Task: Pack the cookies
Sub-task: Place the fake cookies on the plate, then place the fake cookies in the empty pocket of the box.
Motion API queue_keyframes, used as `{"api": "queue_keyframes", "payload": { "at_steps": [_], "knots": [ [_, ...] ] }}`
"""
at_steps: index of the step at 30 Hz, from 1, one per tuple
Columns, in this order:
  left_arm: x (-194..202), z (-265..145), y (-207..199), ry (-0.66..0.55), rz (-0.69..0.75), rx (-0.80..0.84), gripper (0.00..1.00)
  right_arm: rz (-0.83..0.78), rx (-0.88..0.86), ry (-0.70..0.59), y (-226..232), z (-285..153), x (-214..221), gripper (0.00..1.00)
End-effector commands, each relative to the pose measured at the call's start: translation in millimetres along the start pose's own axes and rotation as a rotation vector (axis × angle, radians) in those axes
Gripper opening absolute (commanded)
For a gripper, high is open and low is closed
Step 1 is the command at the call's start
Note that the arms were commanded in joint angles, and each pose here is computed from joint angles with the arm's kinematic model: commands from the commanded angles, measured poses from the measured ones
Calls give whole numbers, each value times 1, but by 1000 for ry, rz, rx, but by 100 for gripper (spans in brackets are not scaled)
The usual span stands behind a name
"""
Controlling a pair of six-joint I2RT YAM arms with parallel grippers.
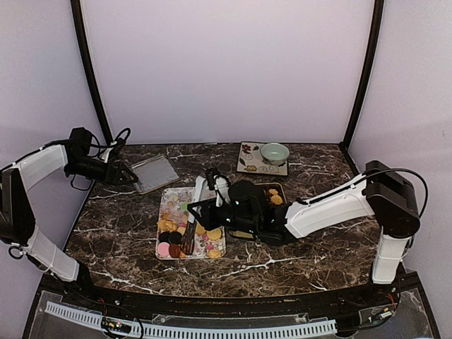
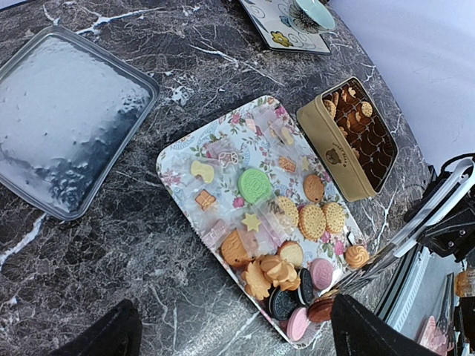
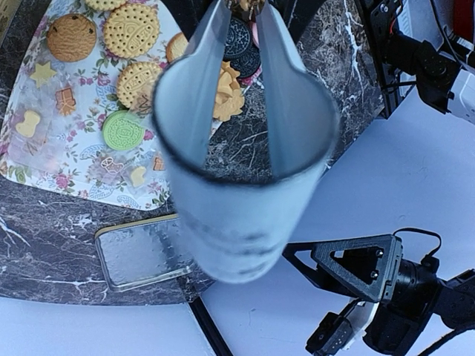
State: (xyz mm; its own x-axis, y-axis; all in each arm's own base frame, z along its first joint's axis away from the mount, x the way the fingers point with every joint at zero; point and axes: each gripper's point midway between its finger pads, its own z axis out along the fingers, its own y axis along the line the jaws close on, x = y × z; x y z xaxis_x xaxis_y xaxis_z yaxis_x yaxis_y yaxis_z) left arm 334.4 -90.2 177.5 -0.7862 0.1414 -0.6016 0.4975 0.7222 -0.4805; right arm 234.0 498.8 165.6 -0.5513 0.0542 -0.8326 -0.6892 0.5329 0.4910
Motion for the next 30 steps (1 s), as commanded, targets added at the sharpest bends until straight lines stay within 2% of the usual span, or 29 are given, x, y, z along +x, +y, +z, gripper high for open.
{"api": "queue_keyframes", "payload": {
  "at_steps": [1, 8, 16, 22, 26, 30],
  "knots": [
    [-6, -10, -7, -20, 28, -1, 91, -9, -17, -79, 9, -3, -30, 3],
    [-8, -11, -8, -22, 31, -3, 91, -135, 40, -109, 5, -40, -71, 0],
    [-8, -11, -8, -22, 26, 3, 91, -239, 138, -112, -31, -97, -110, 0],
    [-7, -11, -9, -19, 28, 4, 91, -449, 322, -102, -64, -136, -135, 0],
    [-7, -10, -9, -19, 23, 10, 91, -566, 401, -47, -84, -144, -137, 0],
    [-6, -10, -10, -20, 26, 11, 91, -617, 402, 7, -92, -139, -130, 0]
  ]
}}
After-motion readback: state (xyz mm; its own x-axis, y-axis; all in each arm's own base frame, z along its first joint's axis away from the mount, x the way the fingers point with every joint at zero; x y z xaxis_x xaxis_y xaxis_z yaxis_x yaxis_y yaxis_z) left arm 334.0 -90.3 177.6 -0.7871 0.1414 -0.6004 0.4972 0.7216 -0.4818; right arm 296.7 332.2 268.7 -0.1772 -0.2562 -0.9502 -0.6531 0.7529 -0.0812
